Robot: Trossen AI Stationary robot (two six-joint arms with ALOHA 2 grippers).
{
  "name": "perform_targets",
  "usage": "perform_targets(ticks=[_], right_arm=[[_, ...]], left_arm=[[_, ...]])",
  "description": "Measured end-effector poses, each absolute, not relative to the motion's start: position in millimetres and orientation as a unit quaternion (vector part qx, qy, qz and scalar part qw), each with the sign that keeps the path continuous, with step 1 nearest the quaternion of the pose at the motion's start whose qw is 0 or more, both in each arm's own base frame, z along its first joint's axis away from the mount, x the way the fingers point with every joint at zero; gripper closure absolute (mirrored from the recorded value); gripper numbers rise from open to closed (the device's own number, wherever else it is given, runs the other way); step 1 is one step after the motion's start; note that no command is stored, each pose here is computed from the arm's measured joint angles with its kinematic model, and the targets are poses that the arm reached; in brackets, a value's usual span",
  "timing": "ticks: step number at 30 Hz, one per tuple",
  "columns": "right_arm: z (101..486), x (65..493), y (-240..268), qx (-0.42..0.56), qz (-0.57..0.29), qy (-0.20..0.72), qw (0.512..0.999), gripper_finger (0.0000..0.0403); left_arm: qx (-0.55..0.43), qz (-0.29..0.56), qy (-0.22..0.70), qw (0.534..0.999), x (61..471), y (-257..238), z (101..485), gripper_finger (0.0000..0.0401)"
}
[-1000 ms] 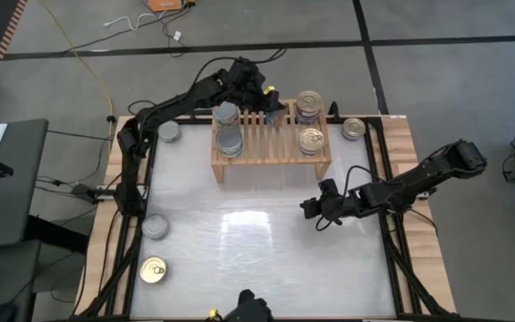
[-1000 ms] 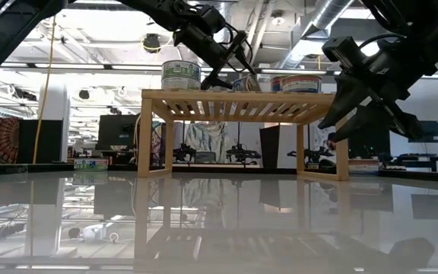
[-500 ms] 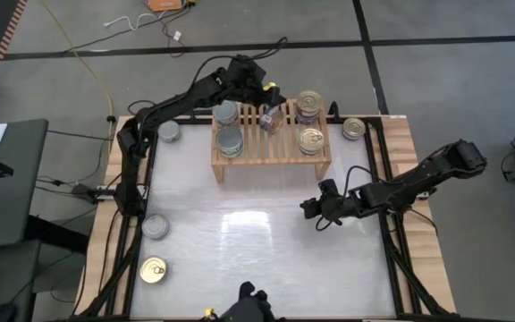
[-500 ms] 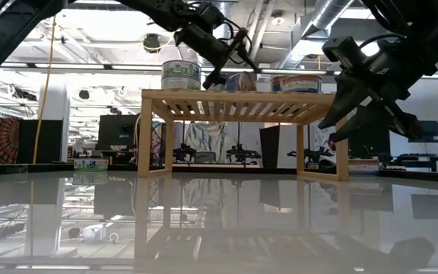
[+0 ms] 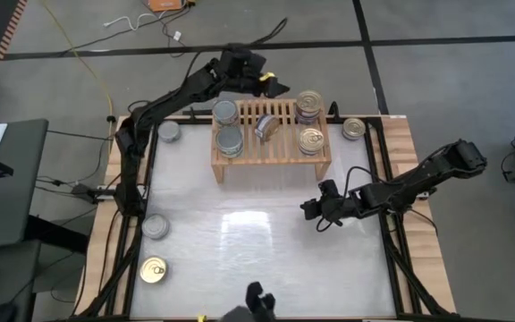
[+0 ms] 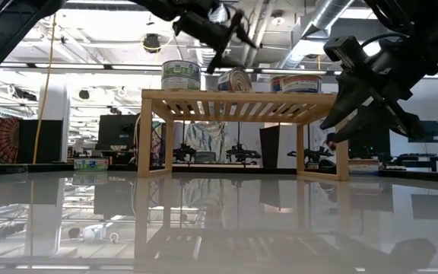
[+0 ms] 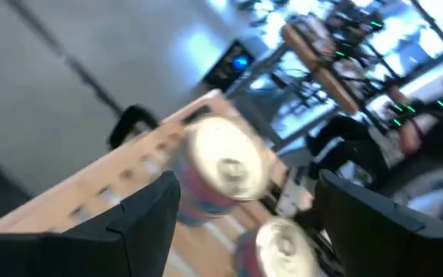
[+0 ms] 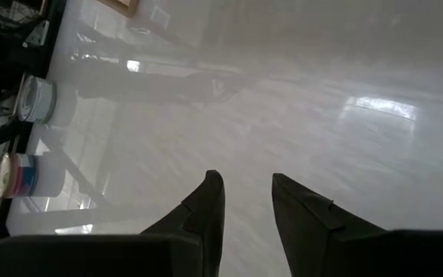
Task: Stack canned seafood by type on shelf
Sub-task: Put the blue-pink tuna can on the shelf
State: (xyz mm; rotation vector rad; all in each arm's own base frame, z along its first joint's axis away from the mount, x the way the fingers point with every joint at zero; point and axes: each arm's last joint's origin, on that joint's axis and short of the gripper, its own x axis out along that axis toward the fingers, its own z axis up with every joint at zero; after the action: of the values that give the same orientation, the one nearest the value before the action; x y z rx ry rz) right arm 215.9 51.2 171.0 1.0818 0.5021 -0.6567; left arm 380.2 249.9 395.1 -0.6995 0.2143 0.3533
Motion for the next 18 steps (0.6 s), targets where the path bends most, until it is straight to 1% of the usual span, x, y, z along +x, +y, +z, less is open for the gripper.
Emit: perform_targets(ticks=[4, 6, 9, 11, 13, 16, 18], right_arm=[[171, 216, 51, 0.492, -0.302, 0.236, 0.782, 0.0269], [171, 216, 51, 0.489, -0.301, 0.237, 0.783, 0.0269], [171, 216, 51, 0.487, -0.301, 0.238, 0.784, 0.0269], [171, 216, 51, 0.481, -0.3, 0.24, 0.788, 0.0269], [171, 216, 51, 0.479, -0.299, 0.242, 0.79, 0.0269], [170, 215, 51, 0.477, -0.3, 0.243, 0.79, 0.0269], [170, 215, 50, 0.476, -0.301, 0.243, 0.79, 0.0269]], left_arm=[[-0.28, 0.14, 0.117, 0.943, 389, 223, 414, 0.0111], [-0.234, 0.153, 0.139, 0.95, 394, 204, 420, 0.0111], [-0.15, 0.227, 0.183, 0.945, 400, 171, 427, 0.0111], [-0.101, 0.293, 0.2, 0.93, 401, 152, 432, 0.0111], [-0.064, 0.334, 0.211, 0.917, 401, 138, 435, 0.0111], [-0.049, 0.353, 0.213, 0.91, 402, 130, 437, 0.0111], [-0.074, 0.36, 0.217, 0.905, 400, 131, 434, 0.0111]])
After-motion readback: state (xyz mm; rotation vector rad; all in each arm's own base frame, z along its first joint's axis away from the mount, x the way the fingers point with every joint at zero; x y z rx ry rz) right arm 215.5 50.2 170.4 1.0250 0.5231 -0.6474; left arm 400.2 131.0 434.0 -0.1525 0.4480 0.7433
